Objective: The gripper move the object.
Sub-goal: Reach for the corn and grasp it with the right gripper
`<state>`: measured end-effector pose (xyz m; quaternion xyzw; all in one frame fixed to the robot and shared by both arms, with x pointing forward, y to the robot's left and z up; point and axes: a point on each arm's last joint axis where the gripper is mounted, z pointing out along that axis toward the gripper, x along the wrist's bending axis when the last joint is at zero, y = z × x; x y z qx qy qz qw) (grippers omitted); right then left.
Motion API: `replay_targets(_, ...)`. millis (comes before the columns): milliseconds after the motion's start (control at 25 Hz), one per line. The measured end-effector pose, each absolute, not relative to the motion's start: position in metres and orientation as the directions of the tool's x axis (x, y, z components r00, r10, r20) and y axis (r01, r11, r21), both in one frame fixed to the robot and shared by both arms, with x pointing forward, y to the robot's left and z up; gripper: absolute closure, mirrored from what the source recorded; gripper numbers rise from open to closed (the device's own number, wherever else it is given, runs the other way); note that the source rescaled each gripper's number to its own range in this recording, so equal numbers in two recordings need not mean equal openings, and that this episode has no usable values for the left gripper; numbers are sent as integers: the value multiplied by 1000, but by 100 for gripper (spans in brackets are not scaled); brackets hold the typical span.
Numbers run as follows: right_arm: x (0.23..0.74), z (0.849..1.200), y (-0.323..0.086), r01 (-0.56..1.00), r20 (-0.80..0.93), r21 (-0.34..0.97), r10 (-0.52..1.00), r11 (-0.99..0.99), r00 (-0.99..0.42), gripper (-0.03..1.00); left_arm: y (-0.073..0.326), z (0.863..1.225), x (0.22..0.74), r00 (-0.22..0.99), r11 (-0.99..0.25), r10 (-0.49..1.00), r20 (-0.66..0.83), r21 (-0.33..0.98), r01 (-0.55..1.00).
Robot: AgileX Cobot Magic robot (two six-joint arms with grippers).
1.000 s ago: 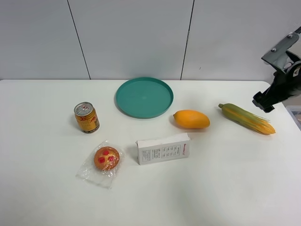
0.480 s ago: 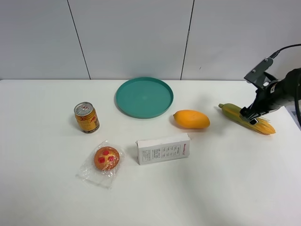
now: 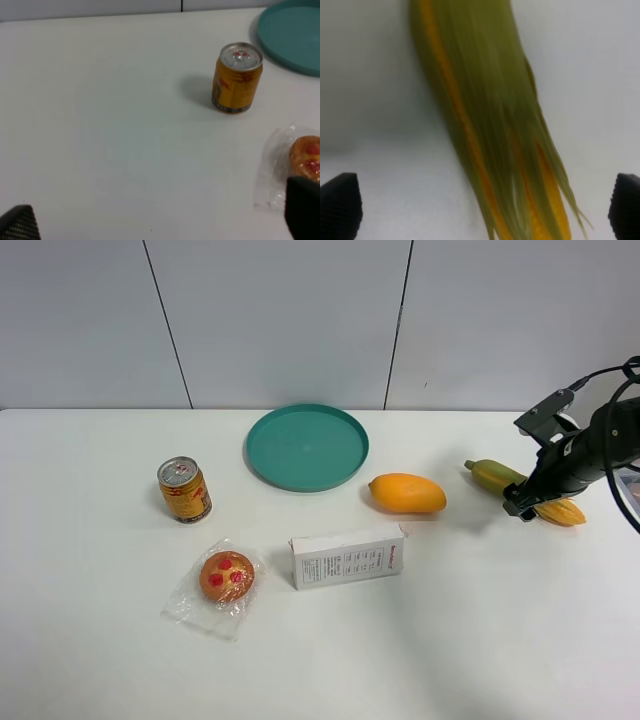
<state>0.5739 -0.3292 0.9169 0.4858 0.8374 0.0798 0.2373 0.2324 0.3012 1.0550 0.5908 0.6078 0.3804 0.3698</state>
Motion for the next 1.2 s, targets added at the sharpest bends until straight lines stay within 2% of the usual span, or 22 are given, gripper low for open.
replay_targets(280,573,918,-344,827,-291,403,912,391,-289,-3,301,1055,232,-28,12,1000,0,899,437)
replay_targets(520,579,922,-351,809,-276,495,941,316,-198,-3,301,1055,232,-28,12,1000,0,899,437)
replay_targets(1040,589,929,-351,728,-290,607,941,321,-173,-3,301,1055,232,-28,12,1000,0,899,437)
replay_targets(1200,589,929,-352,734,-251,628,960,259,-123,-3,301,1055,232,-28,12,1000,0,899,437)
